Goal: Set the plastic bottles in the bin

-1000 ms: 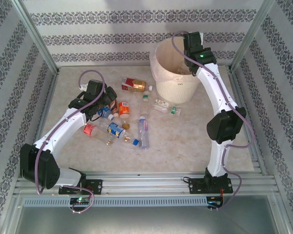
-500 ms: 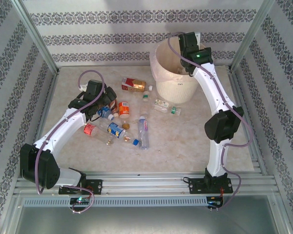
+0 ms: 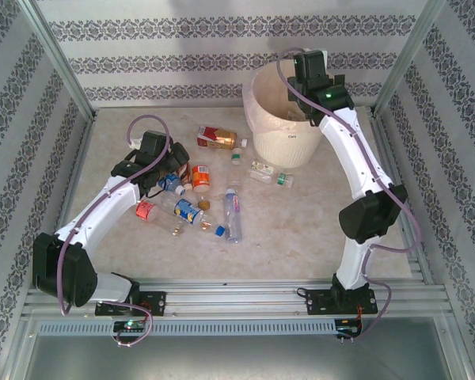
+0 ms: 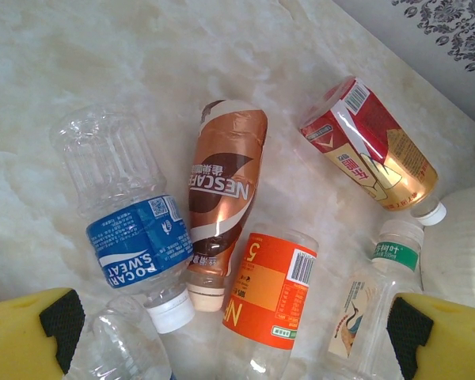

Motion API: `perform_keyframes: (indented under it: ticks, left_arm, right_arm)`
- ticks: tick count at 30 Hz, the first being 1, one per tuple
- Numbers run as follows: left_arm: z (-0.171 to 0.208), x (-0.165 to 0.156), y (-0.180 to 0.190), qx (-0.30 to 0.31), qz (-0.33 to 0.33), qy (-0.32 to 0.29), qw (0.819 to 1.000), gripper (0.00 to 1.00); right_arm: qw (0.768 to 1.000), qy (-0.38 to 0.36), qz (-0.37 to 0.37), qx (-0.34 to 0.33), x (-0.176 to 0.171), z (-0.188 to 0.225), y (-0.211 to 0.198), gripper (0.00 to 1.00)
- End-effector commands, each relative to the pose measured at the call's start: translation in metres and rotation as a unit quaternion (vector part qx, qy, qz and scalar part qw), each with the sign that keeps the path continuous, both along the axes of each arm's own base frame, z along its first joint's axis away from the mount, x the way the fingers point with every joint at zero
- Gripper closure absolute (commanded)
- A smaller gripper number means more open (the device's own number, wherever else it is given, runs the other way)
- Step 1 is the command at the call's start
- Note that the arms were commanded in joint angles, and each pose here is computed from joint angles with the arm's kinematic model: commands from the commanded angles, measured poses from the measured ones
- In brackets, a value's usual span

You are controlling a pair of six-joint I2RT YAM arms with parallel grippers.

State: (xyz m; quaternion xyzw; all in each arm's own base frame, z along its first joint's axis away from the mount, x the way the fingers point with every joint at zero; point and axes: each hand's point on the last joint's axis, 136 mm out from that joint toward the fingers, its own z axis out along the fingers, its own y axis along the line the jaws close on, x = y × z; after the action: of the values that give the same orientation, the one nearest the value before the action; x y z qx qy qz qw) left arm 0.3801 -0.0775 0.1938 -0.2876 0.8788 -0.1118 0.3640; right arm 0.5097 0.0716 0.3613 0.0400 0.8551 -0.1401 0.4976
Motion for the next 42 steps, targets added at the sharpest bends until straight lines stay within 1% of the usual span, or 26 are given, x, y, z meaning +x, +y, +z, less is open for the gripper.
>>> perform_keyframes:
  ticks: [1,7,10,14,16,22,25,30,34,38,42]
  left_arm:
    - [-0.002,0.002,0.004,-0.003,0.006,0.005,1.0,0.0]
    - [-0.005,0.007,0.001,-0.007,0.004,0.016,1.0,0.0]
    - [-0.011,0.009,-0.001,-0.009,0.006,0.032,0.999,0.0]
    - [-0.019,0.014,-0.005,-0.013,0.004,0.051,0.999,0.0]
    - [-0.021,0.016,-0.003,-0.004,0.003,0.058,0.998,0.0]
    - [-0.035,0.013,0.014,0.034,0.024,0.086,0.995,0.0]
    - [-0.044,0.013,0.033,0.046,0.052,0.093,0.993,0.0]
    - [-0.065,0.019,0.064,0.034,0.09,0.12,0.988,0.0]
    - [-0.083,0.027,0.079,0.018,0.109,0.148,0.983,0.0]
    - [-0.095,0.036,0.086,0.011,0.123,0.17,0.978,0.0]
    - [-0.105,0.046,0.085,0.0,0.128,0.182,0.975,0.0]
  right_arm:
    - [0.998,-0.041,0.033,0.039,-0.01,0.024,0.017,0.02]
    - [0.987,-0.091,0.088,0.096,-0.03,0.039,0.034,0.02]
    - [0.977,-0.119,0.121,0.132,-0.045,0.047,0.043,0.02]
    - [0.962,-0.137,0.161,0.172,-0.063,0.046,0.053,0.02]
    - [0.955,-0.142,0.182,0.184,-0.072,0.044,0.059,0.02]
    - [0.927,-0.17,0.257,0.215,-0.104,0.039,0.078,0.02]
    - [0.916,-0.18,0.28,0.224,-0.119,0.036,0.083,0.02]
    - [0.913,-0.178,0.29,0.224,-0.136,0.024,0.083,0.02]
    - [0.919,-0.18,0.276,0.217,-0.141,0.017,0.077,0.02]
    - [0.923,-0.182,0.267,0.208,-0.144,0.016,0.071,0.02]
    - [0.926,-0.179,0.265,0.201,-0.146,0.016,0.069,0.02]
